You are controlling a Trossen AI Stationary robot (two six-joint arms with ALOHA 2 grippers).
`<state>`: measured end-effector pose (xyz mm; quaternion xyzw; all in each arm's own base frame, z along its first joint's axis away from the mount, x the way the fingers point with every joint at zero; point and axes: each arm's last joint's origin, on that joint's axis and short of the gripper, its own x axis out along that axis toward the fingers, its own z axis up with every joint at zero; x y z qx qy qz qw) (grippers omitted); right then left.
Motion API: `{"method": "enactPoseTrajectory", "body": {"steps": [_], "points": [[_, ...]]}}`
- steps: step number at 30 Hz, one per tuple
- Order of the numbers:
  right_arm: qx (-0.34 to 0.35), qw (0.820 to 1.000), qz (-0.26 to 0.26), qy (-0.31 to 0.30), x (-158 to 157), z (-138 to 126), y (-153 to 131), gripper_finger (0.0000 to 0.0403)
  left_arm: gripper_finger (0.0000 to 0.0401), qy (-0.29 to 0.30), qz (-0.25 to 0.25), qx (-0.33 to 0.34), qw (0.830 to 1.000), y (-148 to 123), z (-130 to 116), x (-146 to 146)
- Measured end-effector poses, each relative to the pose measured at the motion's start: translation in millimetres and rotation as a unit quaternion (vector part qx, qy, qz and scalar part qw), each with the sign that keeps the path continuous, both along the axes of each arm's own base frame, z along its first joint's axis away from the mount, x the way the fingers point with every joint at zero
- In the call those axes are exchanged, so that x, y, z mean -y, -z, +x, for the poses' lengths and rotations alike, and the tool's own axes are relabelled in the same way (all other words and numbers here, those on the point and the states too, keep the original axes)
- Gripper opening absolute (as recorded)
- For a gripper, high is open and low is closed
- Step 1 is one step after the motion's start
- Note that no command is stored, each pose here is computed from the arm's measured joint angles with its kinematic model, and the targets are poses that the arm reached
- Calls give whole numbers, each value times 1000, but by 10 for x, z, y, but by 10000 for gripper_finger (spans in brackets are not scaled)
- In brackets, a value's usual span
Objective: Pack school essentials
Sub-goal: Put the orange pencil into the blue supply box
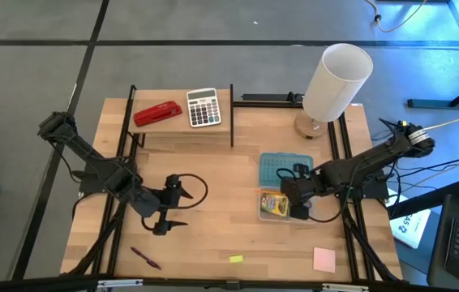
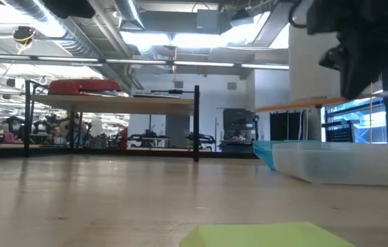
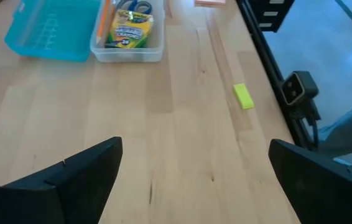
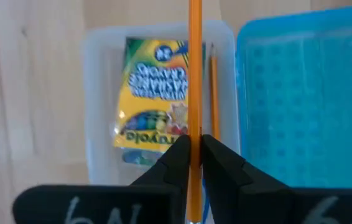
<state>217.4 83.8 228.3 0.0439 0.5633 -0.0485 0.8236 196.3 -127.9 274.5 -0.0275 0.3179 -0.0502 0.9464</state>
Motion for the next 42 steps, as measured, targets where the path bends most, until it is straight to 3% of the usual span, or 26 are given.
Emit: {"method": "enactPoseTrajectory", "body": {"steps": [14, 42], "points": [[-51, 998, -24, -12, 80, -196, 368, 44, 399, -25, 4, 49, 998, -81, 164, -160], [-69, 997, -33, -19, 94, -230, 380, 44, 399, -32, 3, 50, 998, -84, 182, -190]]}}
